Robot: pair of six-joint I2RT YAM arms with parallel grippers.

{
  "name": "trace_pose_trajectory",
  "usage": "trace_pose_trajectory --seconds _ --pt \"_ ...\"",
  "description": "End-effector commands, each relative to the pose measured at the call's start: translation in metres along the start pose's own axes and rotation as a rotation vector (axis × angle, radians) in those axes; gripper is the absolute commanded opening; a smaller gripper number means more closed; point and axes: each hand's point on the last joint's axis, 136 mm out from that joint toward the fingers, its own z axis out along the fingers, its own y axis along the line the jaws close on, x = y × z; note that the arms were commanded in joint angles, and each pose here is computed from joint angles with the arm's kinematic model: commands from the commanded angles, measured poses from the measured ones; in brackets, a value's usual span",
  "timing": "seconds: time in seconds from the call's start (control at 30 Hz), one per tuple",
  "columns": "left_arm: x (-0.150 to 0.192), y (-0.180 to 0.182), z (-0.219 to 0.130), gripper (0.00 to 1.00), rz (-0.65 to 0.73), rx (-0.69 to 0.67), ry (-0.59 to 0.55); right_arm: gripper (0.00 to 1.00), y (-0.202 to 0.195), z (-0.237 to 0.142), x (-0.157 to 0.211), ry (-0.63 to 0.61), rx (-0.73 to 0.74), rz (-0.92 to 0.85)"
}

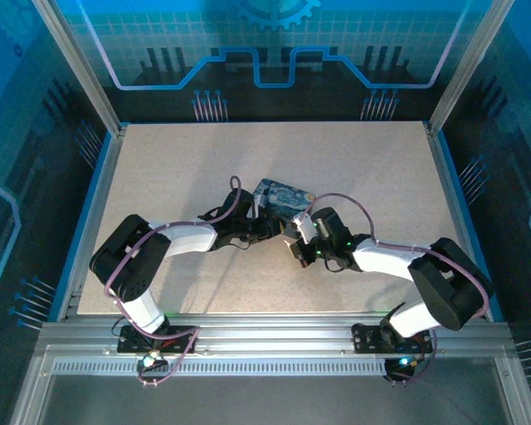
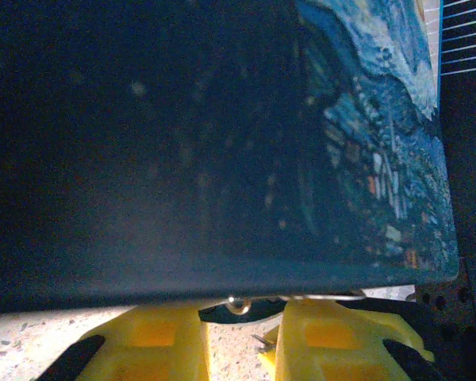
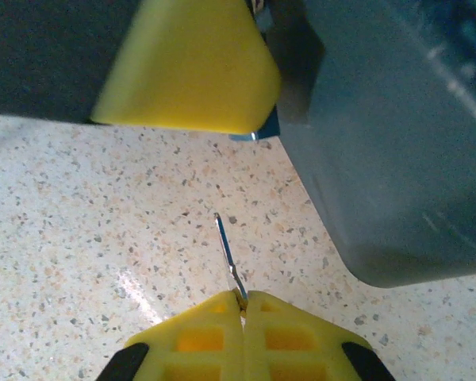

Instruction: Unlock the padlock with the key

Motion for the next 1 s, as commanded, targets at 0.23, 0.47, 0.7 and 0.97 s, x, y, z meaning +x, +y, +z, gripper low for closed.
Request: trace_pose_trajectory --seconds 0.23,0.47,0.7,0.97 --pt "-0.004 -0.026 -0.008 0.18 0.014 0.08 -0.009 0.0 0.001 0.007 -0.023 -0.048 0.011 -0.032" --pt "-0.004 -0.025 -0.008 0.18 0.012 0.074 -0.008 0.0 -0.002 0.011 -0.027 -0.048 0.022 -0.035" --pt "-0.003 -0.024 -0.008 0.18 0.012 0.072 -0.008 0.0 -0.003 0.011 -0.031 -0.06 0.021 -0.032" --pt "-0.003 -0.023 -0.008 0.18 0.011 0.069 -0.008 0.0 -0.003 0.009 -0.035 -0.08 0.017 -0.023"
